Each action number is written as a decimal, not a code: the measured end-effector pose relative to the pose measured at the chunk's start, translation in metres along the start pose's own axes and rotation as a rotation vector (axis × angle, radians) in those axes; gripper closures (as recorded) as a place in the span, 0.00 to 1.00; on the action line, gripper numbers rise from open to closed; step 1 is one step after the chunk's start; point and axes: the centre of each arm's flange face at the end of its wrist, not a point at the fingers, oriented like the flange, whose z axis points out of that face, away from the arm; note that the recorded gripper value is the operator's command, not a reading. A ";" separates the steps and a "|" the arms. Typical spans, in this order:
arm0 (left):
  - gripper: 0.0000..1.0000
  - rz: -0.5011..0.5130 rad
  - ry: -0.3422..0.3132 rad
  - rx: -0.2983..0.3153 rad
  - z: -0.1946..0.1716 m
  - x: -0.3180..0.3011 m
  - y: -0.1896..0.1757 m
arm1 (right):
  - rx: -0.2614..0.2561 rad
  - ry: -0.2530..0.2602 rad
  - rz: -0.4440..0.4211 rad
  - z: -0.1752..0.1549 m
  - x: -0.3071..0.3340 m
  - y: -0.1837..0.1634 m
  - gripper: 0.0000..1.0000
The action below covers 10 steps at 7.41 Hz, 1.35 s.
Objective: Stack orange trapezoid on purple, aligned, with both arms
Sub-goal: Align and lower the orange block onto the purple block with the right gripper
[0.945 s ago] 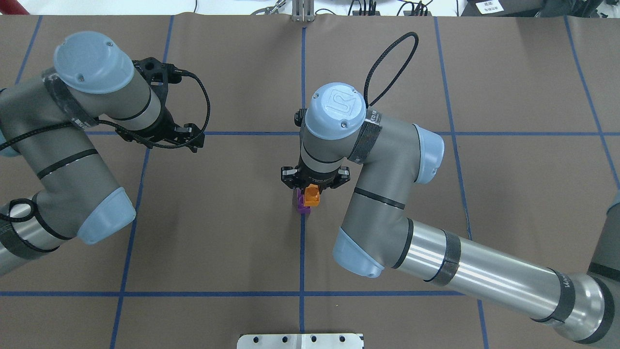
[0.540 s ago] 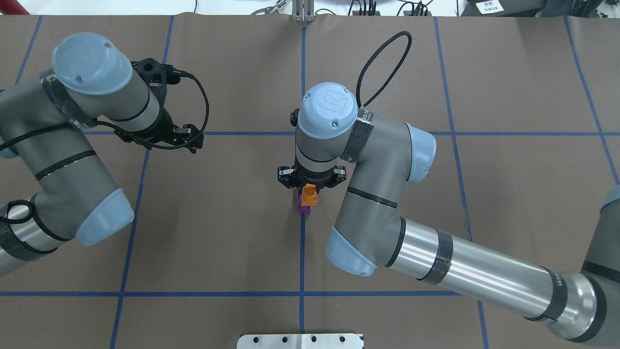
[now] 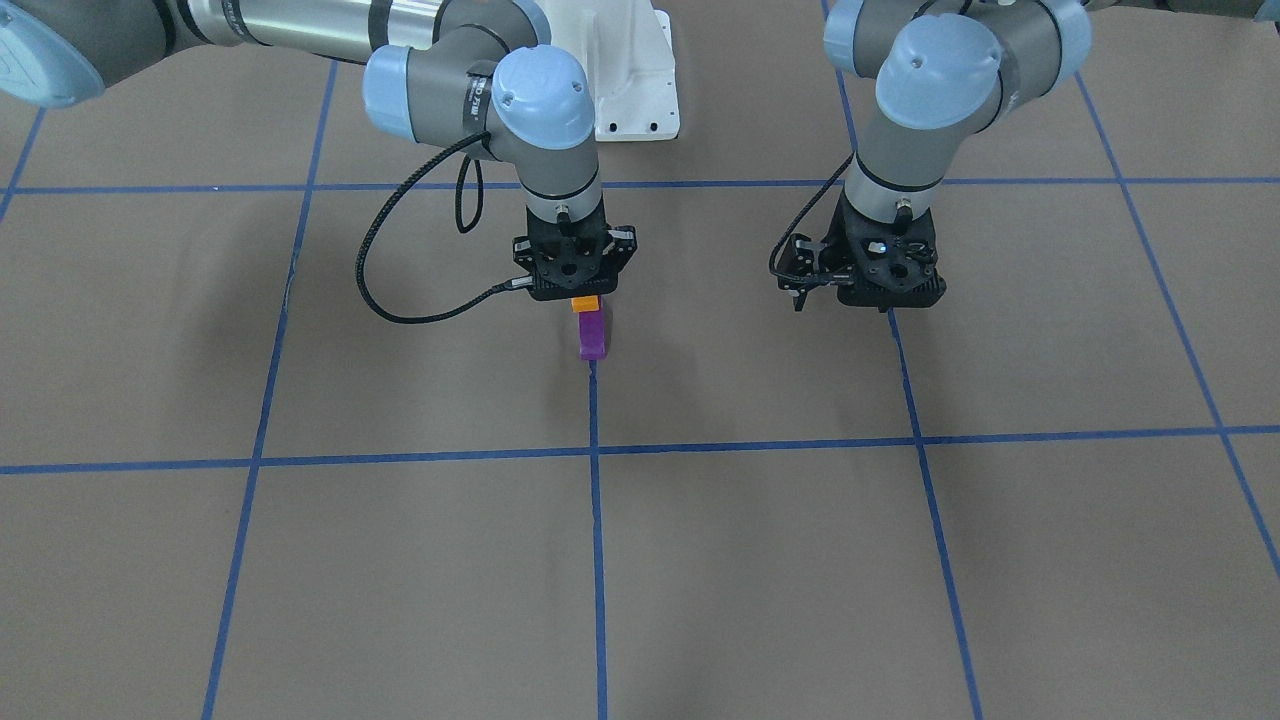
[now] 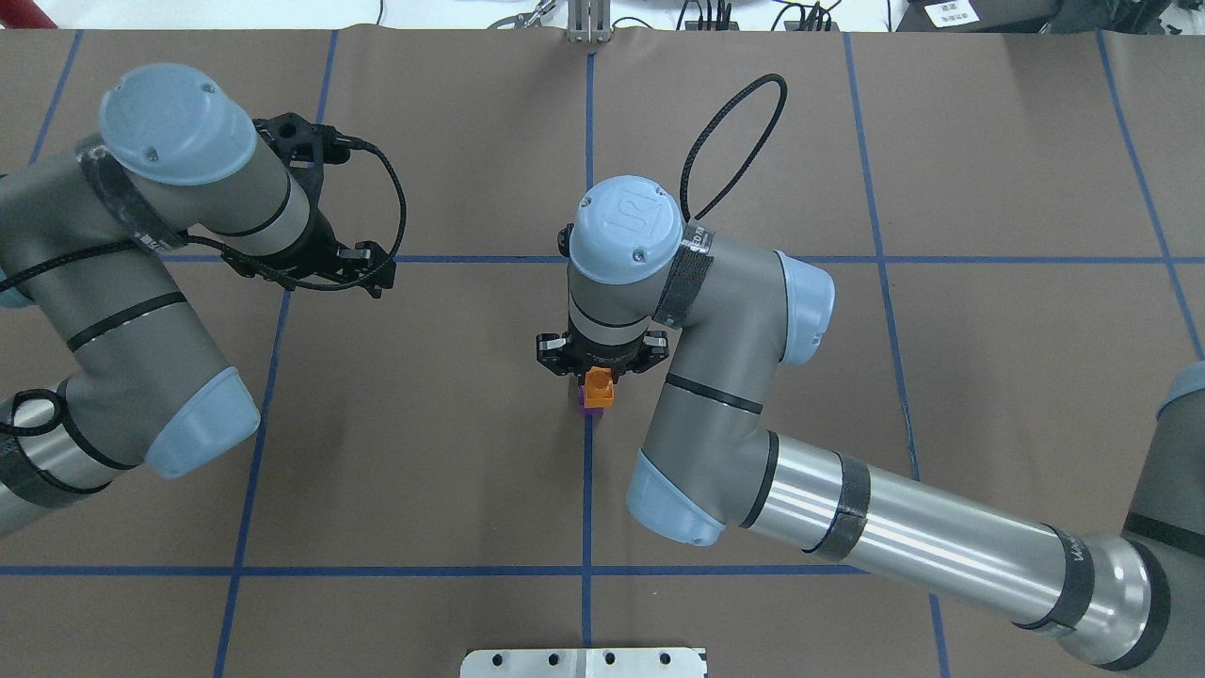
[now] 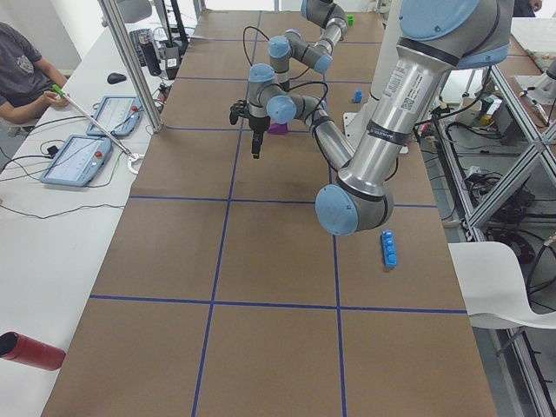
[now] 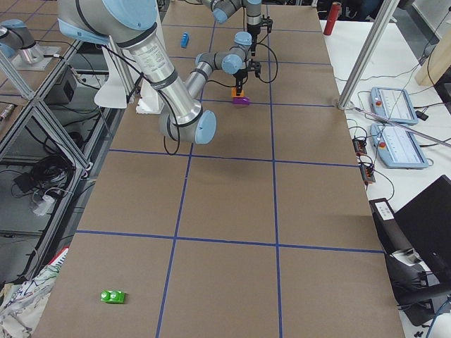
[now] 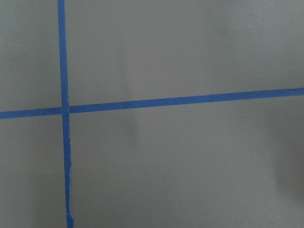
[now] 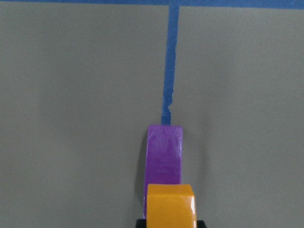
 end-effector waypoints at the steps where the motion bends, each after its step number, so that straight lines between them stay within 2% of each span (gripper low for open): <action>1: 0.00 0.000 0.000 0.000 0.000 0.000 0.000 | 0.000 0.003 0.001 0.001 0.000 -0.001 1.00; 10: 0.00 0.000 0.001 -0.003 0.001 0.002 0.002 | 0.004 0.012 0.017 0.003 -0.002 -0.007 1.00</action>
